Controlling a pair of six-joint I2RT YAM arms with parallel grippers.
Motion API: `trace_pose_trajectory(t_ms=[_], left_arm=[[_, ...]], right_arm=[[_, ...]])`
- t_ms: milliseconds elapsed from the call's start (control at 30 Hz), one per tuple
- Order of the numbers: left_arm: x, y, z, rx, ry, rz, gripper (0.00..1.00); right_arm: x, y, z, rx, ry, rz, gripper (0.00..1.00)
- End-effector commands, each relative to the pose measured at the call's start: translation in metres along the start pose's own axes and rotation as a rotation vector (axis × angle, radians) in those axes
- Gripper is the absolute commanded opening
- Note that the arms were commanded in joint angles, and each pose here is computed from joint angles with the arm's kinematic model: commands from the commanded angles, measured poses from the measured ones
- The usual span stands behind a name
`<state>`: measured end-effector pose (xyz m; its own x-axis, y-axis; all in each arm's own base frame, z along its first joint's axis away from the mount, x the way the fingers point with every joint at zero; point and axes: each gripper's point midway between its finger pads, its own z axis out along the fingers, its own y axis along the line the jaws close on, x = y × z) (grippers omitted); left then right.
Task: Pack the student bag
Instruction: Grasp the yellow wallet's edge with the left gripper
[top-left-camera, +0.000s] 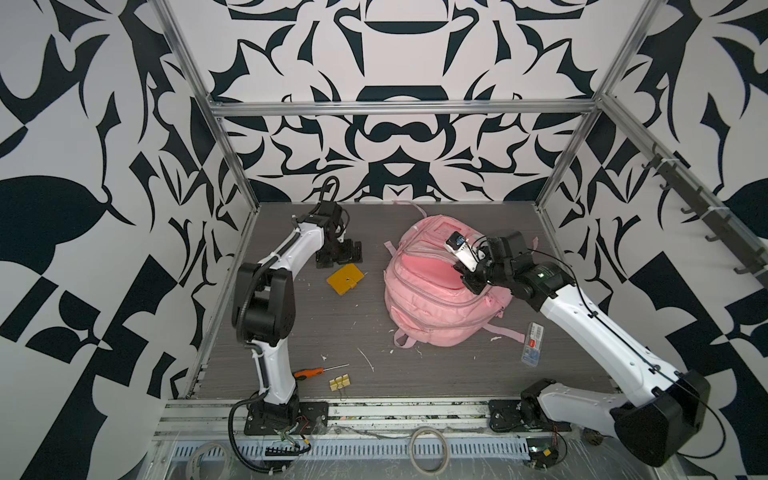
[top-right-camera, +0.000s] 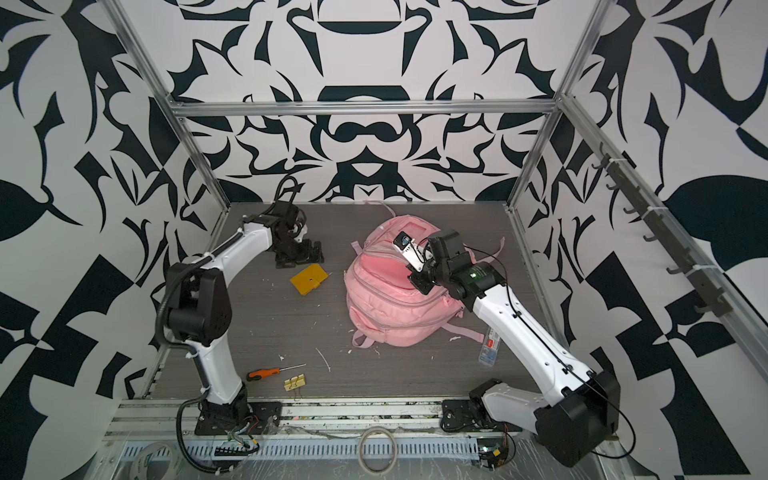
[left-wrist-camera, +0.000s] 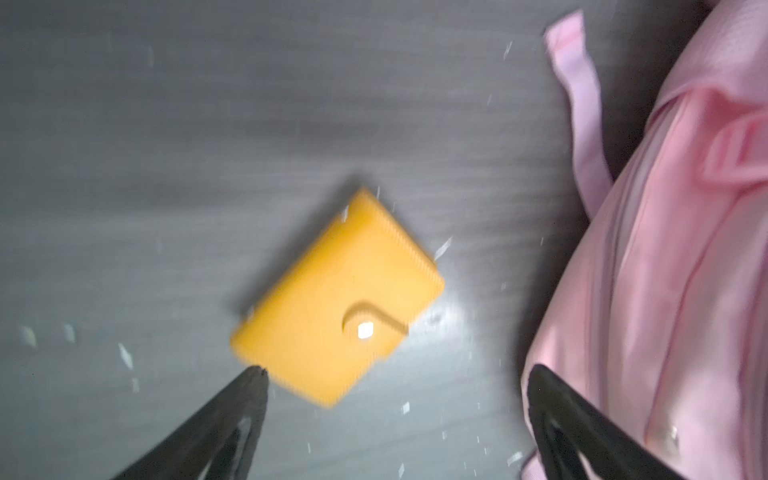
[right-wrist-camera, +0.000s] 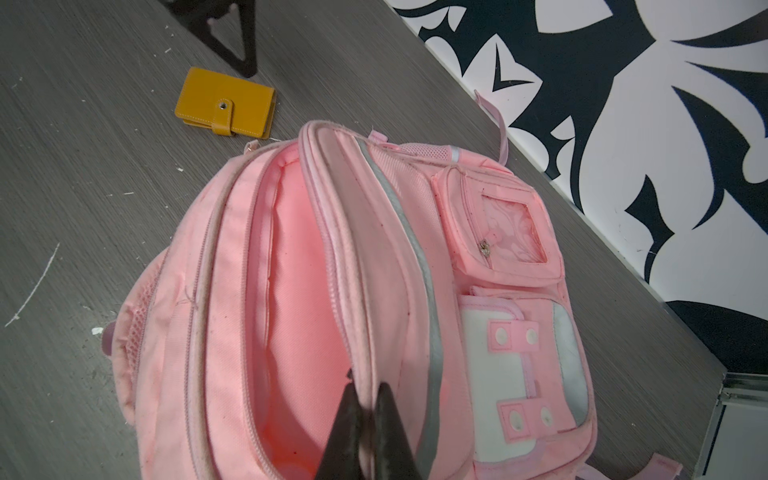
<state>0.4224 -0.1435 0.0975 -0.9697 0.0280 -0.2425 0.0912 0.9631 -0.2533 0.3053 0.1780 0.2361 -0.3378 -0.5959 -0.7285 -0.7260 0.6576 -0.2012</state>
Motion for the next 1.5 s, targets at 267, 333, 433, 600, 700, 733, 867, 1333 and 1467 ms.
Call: trace_pose_trajectory(t_ms=[267,333,433,600,700,733,867,1333,1467], left_arm=[[0.029,0.022,0.063,0.014,0.267,0.172,0.99],[0.039,0.021,0.071,0.039,0.286,0.163,0.99],[0.054,0.02,0.076,0.052,0.309,0.144,0.99],[0.081,0.019,0.072,0.071,0.323,0.094,0.95],[0.102,0.02,0.067,0.052,0.333,0.086,0.93],[0.108,0.019,0.066,0.05,0.335,0.083,0.91],[0.128,0.024,0.068,-0.01,0.33,0.072,0.79],[0.127,0.019,0.067,-0.029,0.268,-0.014,0.0],[0.127,0.013,0.055,-0.002,0.236,-0.026,0.0]], right_arm=[[-0.038,-0.014,-0.024,0.078,-0.164,0.021,0.0],[-0.041,-0.015,-0.023,0.079,-0.167,0.025,0.0],[-0.044,-0.016,-0.022,0.075,-0.168,0.02,0.0],[-0.044,-0.015,-0.019,0.068,-0.156,0.007,0.0],[-0.044,-0.015,-0.018,0.063,-0.157,0.008,0.0],[-0.043,-0.015,-0.018,0.062,-0.156,0.008,0.0],[-0.043,-0.014,-0.015,0.061,-0.159,0.012,0.0],[-0.037,-0.012,-0.015,0.065,-0.171,0.027,0.0],[-0.037,-0.013,-0.017,0.071,-0.175,0.031,0.0]])
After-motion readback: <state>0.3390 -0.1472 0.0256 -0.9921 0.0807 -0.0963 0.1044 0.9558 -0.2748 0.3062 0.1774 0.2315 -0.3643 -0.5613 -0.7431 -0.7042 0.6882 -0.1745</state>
